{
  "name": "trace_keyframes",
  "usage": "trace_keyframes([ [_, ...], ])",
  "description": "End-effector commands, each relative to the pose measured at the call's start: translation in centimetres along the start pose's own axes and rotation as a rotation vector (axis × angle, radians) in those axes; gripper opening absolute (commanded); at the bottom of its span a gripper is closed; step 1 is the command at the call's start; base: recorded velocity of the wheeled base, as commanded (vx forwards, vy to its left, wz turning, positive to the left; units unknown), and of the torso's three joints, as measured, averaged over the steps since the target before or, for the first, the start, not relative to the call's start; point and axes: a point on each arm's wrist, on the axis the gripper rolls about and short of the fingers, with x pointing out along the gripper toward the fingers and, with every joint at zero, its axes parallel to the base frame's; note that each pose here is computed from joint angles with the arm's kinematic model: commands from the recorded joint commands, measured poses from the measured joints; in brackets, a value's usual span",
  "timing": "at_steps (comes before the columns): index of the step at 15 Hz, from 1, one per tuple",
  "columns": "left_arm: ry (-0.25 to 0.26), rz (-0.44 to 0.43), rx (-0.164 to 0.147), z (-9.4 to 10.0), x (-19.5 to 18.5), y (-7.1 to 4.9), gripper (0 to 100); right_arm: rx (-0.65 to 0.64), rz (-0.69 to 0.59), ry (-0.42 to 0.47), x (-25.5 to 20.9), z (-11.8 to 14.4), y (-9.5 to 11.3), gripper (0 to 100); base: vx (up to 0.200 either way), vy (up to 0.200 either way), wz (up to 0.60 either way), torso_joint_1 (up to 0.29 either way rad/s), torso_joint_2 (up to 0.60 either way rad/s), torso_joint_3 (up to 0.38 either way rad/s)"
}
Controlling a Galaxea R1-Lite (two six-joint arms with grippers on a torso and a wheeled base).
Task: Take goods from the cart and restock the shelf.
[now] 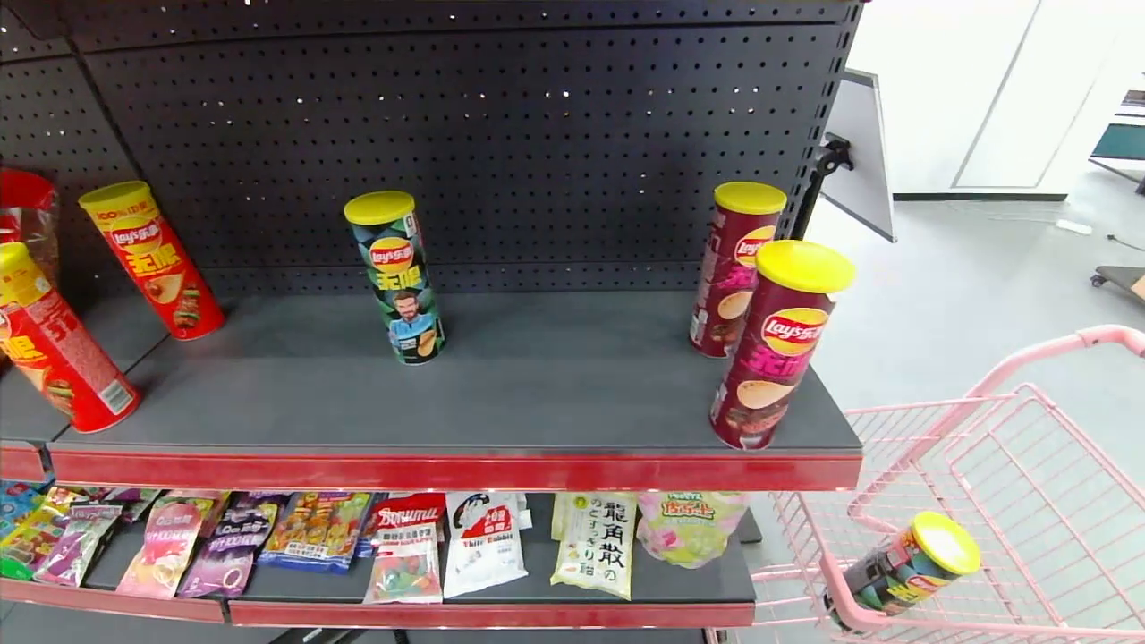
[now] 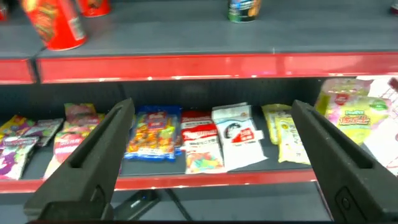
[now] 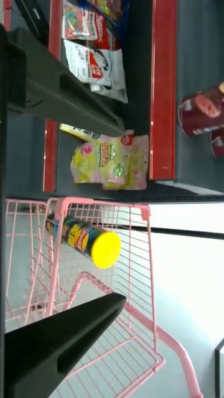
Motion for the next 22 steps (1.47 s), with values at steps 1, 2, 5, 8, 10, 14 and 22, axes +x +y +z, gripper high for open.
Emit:
trace_keyframes([
  [1, 0.001, -0.001, 0.0, 0.0, 0.01, 0.0, 100, 0.001, 0.001, 0.001, 0.0, 0.0, 0.0, 100, 0.0, 0.0, 0.0, 0.0, 0.0, 0.0],
  [2, 0.001, -0.001, 0.0, 0.0, 0.01, 0.0, 100, 0.001, 0.001, 0.001, 0.0, 0.0, 0.0, 100, 0.0, 0.0, 0.0, 0.0, 0.0, 0.0],
  [5, 0.001, -0.001, 0.0, 0.0, 0.01, 0.0, 100, 0.001, -0.001, 0.001, 0.0, 0.0, 0.0, 100, 0.0, 0.0, -0.4, 0.0, 0.0, 0.003],
  [8, 0.001, -0.001, 0.0, 0.0, 0.01, 0.0, 100, 0.001, -0.001, -0.001, 0.0, 0.01, 0.0, 100, 0.0, 0.0, -0.6, 0.004, 0.01, 0.001],
  [10, 0.0, -0.001, 0.0, 0.0, 0.0, 0.0, 100, 0.001, -0.001, 0.001, 0.0, 0.0, 0.0, 100, 0.0, 0.0, -0.6, 0.0, 0.0, -0.002],
  [14, 0.0, -0.001, 0.0, 0.0, 0.0, 0.0, 100, 0.002, -0.001, 0.001, 0.0, 0.0, 0.0, 100, 0.0, 0.0, -0.3, 0.002, 0.0, 0.0],
  [22, 0.001, -0.001, -0.002, 0.0, 0.01, 0.0, 100, 0.002, -0.004, -0.001, 0.0, 0.01, -0.01, 100, 0.0, 0.0, 0.0, -0.062, 0.15, 0.088],
])
